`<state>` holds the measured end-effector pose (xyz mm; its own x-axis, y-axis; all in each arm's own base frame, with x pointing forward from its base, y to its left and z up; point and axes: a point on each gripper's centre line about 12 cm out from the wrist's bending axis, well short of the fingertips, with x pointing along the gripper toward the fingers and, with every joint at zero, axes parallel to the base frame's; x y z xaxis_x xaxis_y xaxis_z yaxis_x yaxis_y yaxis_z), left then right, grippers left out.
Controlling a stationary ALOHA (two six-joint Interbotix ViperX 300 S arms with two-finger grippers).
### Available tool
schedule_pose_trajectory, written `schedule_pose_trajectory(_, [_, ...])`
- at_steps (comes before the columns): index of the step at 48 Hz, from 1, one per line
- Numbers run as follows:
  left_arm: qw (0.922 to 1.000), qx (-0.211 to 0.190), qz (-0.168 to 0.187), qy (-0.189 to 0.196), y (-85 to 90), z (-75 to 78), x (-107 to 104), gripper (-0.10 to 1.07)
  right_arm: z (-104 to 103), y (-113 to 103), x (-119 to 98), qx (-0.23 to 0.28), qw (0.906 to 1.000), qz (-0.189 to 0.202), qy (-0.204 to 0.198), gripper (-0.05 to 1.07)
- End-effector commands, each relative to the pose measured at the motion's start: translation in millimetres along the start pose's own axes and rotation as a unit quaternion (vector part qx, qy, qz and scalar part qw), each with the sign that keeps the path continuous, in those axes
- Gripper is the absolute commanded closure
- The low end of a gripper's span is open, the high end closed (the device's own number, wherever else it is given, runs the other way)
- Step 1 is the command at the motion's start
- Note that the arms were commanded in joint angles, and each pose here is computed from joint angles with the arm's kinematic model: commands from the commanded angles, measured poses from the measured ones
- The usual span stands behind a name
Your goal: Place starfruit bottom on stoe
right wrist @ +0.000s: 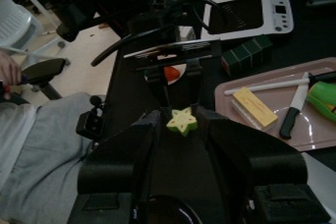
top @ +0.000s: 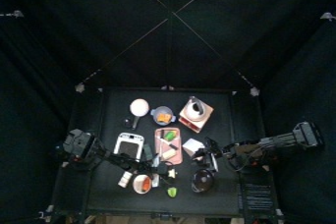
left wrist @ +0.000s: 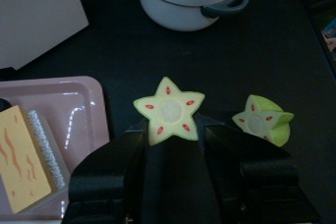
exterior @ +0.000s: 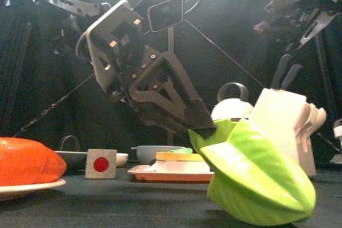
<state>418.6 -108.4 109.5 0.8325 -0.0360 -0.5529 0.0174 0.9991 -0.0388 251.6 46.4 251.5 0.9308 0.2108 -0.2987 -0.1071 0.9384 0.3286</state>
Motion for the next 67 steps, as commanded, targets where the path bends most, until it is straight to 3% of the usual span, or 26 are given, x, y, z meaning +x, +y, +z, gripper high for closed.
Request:
schedule_pose_trajectory(1, [0.9998, -0.004, -0.002, -0.02, -1.0, 14.9, -4.7, 0.28, 4.9, 2.7, -0.7, 0.002, 0.9999, 0.006, -0.009, 0.27])
schedule_pose_trajectory(15, [0.9997, -0.006, -0.017, -0.017, -4.1, 22.2, -12.4, 0.28, 3.7, 2.3, -0.8, 0.002, 1.0, 0.006, -0.007, 0.27])
schedule_pose_trajectory(28, [0.9986, -0.015, -0.05, 0.008, -8.5, 26.2, -37.3, 0.29, 3.4, 2.2, -0.4, 0.002, 1.0, 0.005, -0.006, 0.27])
schedule_pose_trajectory(52, [0.9874, -0.153, -0.04, 0.013, 13.7, 9.7, -108.8, 0.29, 2.3, 1.3, 0.4, 0.006, 1.0, 0.004, -0.005, 0.27])
schedule_pose_trajectory(67, [0.991, -0.113, -0.07, 0.012, 10.2, 13.4, -124.4, 0.29, 1.2, -1.0, 1.9, 0.009, 1.0, -0.001, -0.002, 0.27])
